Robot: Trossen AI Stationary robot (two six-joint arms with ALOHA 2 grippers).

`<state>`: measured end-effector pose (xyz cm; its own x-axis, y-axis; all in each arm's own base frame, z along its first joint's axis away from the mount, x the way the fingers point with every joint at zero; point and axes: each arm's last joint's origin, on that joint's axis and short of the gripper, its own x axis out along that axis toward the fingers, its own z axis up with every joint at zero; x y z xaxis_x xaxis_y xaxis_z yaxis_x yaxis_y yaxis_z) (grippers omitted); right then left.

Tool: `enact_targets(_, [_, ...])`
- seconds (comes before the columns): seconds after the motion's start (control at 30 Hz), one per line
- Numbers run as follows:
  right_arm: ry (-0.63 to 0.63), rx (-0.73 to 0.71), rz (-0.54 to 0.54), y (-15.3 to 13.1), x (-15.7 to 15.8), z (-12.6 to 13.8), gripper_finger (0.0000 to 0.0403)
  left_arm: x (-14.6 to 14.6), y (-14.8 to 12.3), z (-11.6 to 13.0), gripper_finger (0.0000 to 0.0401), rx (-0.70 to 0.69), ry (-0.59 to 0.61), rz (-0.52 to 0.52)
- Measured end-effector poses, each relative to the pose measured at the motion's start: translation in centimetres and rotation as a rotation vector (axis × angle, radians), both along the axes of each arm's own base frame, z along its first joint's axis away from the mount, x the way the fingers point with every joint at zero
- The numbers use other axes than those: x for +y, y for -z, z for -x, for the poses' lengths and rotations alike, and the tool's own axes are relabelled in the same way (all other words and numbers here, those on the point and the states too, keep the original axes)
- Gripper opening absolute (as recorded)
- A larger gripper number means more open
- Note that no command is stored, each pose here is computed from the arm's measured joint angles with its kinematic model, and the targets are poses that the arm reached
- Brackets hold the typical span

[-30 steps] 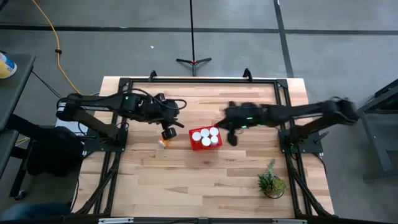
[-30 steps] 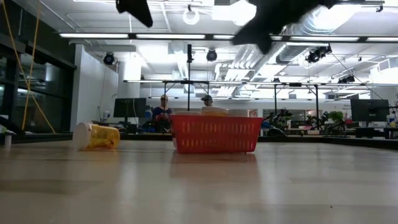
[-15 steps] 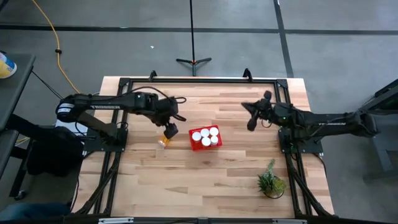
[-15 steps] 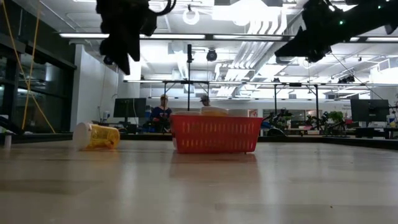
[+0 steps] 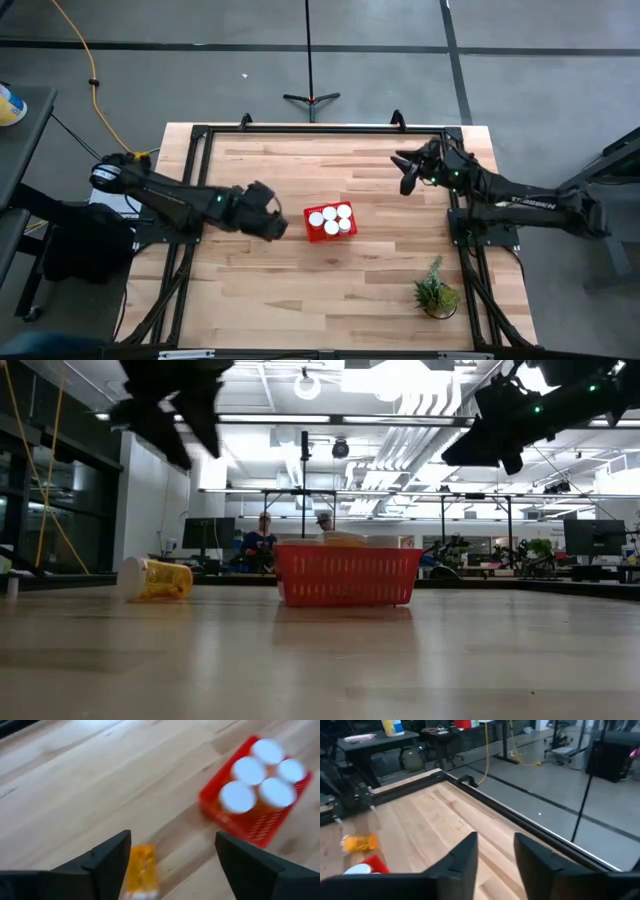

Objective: Pick and place pill bottles into a basket
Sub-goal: Put the orange medicine bottle into the bin

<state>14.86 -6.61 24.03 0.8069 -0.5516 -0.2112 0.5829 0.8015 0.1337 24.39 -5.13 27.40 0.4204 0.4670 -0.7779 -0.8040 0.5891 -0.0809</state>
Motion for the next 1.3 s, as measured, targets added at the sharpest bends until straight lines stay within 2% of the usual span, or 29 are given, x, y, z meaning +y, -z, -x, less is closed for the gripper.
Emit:
enact_targets(0.17, [-0.05, -0.001, -0.038, 0.2, -1.0, 0.4, 0.0165, -1.3, 2.2, 1.8, 0.0287, 0.046, -0.046, 0.013])
enact_targets(0.37, [-0.009, -0.009, -0.059, 0.2, -1.7, 0.8, 0.0198, -3.6, 4.8, 3.0, 0.0266, -0.031, 0.038, 0.076])
enact_targets(0.57, [0.03, -0.031, -0.092, 0.2, -1.9, 1.0, 0.02, -5.3, 6.9, 4.6, 0.0274, -0.032, 0.118, 0.03])
enact_targets(0.8, [0.071, -0.034, -0.089, 0.2, -2.0, 1.0, 0.0202, -5.5, 9.7, 6.3, 0.0301, 0.02, 0.173, 0.008])
enact_targets(1.03, [0.109, -0.029, -0.078, 0.2, -2.1, 1.1, 0.0202, -5.4, 12.3, 7.3, 0.0315, -0.036, 0.21, -0.015])
enact_targets(1.3, [0.168, -0.025, -0.064, 0.2, -2.2, 1.2, 0.0202, -5.6, 13.6, 8.1, 0.0317, -0.153, 0.23, -0.121])
